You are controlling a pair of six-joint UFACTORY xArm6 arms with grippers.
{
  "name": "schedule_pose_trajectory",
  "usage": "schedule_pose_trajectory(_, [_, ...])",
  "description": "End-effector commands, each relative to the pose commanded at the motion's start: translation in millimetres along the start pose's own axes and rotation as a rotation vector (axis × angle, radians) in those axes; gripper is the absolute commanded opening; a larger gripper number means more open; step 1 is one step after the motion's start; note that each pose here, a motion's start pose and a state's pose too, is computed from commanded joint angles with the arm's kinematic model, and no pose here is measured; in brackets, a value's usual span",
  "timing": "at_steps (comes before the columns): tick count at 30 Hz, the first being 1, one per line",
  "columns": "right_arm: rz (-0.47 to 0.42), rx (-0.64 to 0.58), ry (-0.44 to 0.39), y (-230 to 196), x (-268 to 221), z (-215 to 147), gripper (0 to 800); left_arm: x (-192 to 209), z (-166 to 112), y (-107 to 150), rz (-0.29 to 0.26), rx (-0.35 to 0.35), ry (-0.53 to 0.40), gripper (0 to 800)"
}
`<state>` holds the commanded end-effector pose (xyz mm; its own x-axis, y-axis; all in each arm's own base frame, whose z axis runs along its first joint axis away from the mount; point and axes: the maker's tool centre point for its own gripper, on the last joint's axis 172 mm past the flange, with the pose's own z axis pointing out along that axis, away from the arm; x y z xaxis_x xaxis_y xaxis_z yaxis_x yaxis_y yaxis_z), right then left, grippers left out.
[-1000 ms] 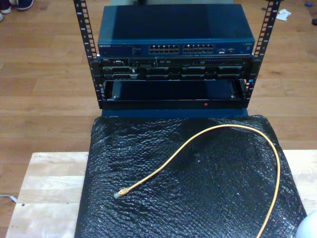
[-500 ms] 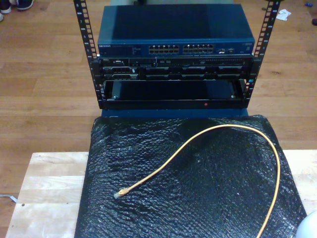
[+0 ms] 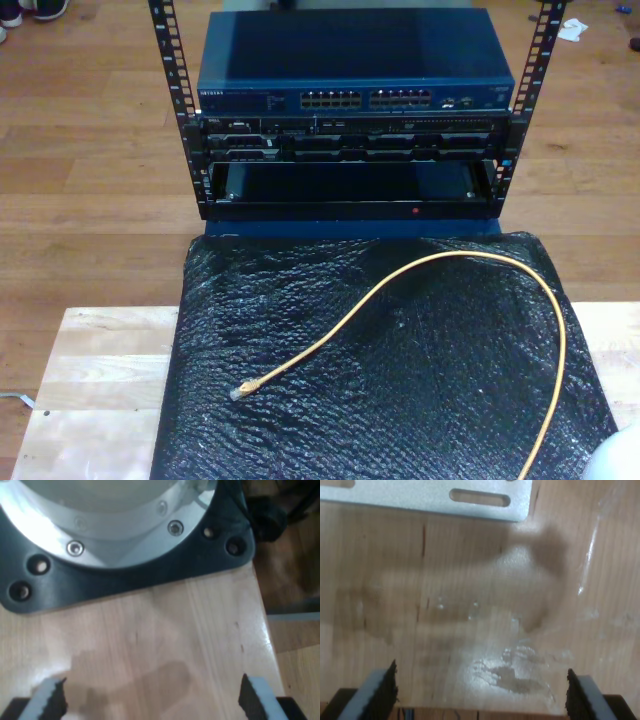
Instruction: Grab the cable and plug it in
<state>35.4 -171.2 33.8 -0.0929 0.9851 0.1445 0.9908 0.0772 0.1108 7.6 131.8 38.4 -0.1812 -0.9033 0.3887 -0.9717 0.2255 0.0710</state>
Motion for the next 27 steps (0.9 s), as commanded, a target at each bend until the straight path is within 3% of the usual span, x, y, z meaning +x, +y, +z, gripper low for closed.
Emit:
schedule_pose_trajectory(11, [-0.001,-0.017,0.079,9,3,-33,797,7,-22,4,-0.019,-0.01,0.046,800])
schedule_pose_trajectory(20, [0.103,-0.023,0.129,20,-1,-84,797,9,-51,-2,-0.054,0.008,0.071,800])
schedule_pose_trajectory(27, [0.222,-0.024,0.177,28,-1,-114,797,16,-78,-19,-0.032,0.024,0.105,800])
